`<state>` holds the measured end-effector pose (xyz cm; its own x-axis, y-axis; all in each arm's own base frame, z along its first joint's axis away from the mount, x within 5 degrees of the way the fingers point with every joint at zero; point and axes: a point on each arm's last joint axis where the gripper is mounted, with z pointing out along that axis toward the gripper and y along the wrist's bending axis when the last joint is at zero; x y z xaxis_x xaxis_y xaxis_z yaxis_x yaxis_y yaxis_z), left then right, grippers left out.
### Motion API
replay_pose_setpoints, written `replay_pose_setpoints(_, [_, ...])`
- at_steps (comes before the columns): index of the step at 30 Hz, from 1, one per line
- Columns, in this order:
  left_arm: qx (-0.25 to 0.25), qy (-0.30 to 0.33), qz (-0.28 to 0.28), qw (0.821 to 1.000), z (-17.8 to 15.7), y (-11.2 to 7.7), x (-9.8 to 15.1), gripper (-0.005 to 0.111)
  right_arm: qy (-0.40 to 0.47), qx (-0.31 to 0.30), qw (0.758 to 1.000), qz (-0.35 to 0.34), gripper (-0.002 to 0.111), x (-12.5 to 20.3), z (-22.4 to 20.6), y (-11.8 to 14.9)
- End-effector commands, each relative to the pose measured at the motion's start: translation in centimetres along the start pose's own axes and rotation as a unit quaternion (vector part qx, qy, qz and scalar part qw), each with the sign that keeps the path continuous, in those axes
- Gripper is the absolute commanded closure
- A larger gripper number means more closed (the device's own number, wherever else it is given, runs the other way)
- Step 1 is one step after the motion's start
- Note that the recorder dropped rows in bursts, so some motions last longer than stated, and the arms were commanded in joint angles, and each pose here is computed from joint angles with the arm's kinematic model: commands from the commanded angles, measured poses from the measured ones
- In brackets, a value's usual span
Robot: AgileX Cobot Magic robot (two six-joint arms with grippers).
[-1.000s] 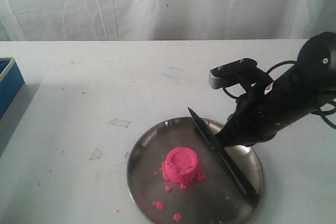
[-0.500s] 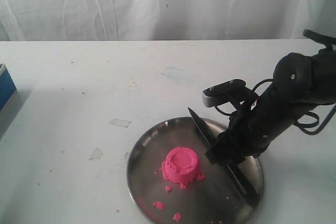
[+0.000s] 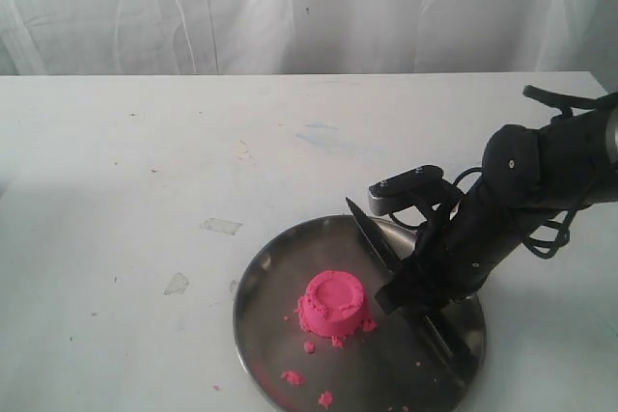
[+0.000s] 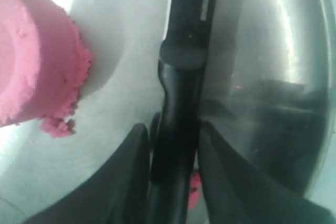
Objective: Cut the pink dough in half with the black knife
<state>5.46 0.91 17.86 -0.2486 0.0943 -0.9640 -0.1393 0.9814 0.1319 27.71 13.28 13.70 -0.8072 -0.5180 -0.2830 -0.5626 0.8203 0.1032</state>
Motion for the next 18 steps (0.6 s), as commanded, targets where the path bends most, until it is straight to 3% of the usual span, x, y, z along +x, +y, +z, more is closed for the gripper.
replay_pose_setpoints(1, [-0.001, -0.002, -0.001, 1.0, 0.0, 0.0, 0.1, 0.107, -0.003, 0.002, 1.0, -0.001, 0.096, -0.1, 0.0, 0.0])
replay_pose_setpoints(4, [-0.001, -0.002, -0.001, 1.0, 0.0, 0.0, 0.1, 0.107, -0.004, 0.003, 1.0, -0.003, 0.107, -0.1, -0.1, 0.0])
replay_pose_setpoints(9, [-0.001, -0.002, -0.001, 1.0, 0.0, 0.0, 0.1, 0.107, 0.007, -0.027, 0.999, -0.02, 0.108, -1.1, -4.5, 1.1])
replay_pose_setpoints(15, [-0.001, -0.002, -0.001, 1.0, 0.0, 0.0, 0.1, 0.107, 0.115, -0.082, 0.99, -0.014, 0.108, 1.9, -7.6, 2.6])
replay_pose_setpoints(18, [-0.001, -0.002, -0.001, 1.0, 0.0, 0.0, 0.1, 0.107, 0.12, -0.081, 0.989, -0.01, 0.108, 3.2, -7.3, 2.8])
